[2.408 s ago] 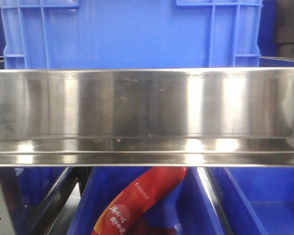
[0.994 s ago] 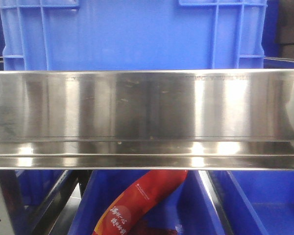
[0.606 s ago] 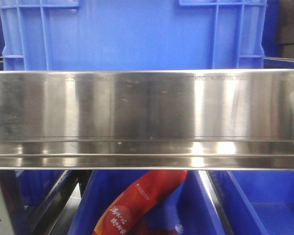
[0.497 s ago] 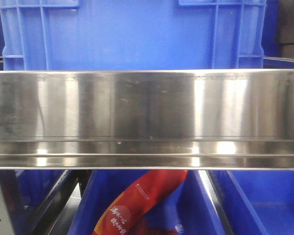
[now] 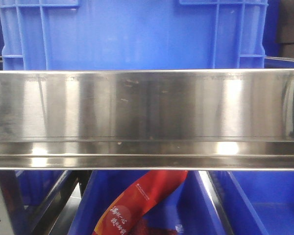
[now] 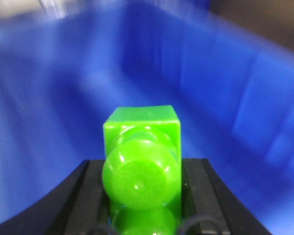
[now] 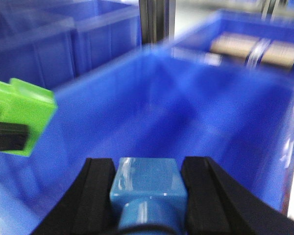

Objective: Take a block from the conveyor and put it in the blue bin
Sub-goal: 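Open both grippers to drop the blocks into the blue bin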

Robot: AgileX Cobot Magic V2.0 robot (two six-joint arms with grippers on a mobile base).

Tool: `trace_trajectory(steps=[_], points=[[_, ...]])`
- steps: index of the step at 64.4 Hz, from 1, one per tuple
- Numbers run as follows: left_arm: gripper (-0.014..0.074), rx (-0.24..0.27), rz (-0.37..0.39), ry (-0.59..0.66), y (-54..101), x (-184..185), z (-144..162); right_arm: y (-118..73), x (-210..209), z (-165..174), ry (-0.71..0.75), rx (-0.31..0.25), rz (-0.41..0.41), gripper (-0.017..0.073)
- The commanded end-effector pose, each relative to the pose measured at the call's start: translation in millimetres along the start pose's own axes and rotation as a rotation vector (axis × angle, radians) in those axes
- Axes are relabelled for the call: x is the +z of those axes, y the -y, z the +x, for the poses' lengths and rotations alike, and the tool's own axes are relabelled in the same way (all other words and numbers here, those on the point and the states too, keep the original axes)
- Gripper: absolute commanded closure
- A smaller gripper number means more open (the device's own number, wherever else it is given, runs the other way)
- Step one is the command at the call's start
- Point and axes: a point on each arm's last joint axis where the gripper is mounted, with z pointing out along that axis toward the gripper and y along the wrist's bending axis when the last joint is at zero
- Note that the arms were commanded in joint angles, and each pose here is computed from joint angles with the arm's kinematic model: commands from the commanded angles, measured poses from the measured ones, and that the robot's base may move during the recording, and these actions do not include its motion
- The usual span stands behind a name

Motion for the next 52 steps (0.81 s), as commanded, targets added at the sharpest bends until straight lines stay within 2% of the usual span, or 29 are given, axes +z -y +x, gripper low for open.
trace_trajectory(steps=[1, 8, 13, 16, 20, 26, 33, 38, 43, 49, 52], points=[[0.0704, -0.007, 0.014, 0.006, 2.4, 13, -2, 0.8, 17, 1, -0.006, -0.009, 0.003, 0.0722], [0.0683, -0.009, 0.014, -0.012, 1.9, 25, 1, 2.2, 35, 8, -0.052, -0.007, 0.006, 0.0697], [0.0615, -0.011, 0.016, -0.017, 2.0, 27, 1, 2.8, 43, 11, -0.069, -0.006, 0.007, 0.0613], [0.0544, -0.012, 0.018, -0.017, 2.1, 27, 1, 2.9, 44, 11, -0.072, -0.006, 0.007, 0.0538], [0.0443, -0.012, 0.017, -0.014, 2.1, 27, 1, 3.0, 45, 12, -0.074, -0.006, 0.007, 0.0395], [0.0248, -0.012, 0.017, -0.014, 2.1, 27, 1, 3.0, 45, 12, -0.074, -0.006, 0.007, 0.0158], [0.0085, -0.012, 0.017, -0.014, 2.1, 27, 1, 3.0, 44, 13, -0.087, -0.006, 0.007, 0.0006], [0.0027, -0.014, 0.019, -0.018, 2.3, 27, 1, 2.9, 44, 13, -0.092, -0.006, 0.007, 0.0004], [0.0025, -0.014, 0.021, -0.025, 2.5, 24, 2, 2.6, 40, 12, -0.095, -0.006, 0.006, 0.0059], [0.0057, -0.012, 0.021, -0.013, 3.0, 13, 0, 1.6, 28, 10, -0.086, -0.008, 0.004, 0.0218], [0.0107, -0.011, 0.021, 0.005, 3.4, 4, -2, 0.9, 19, 7, -0.075, -0.009, 0.003, 0.0356]])
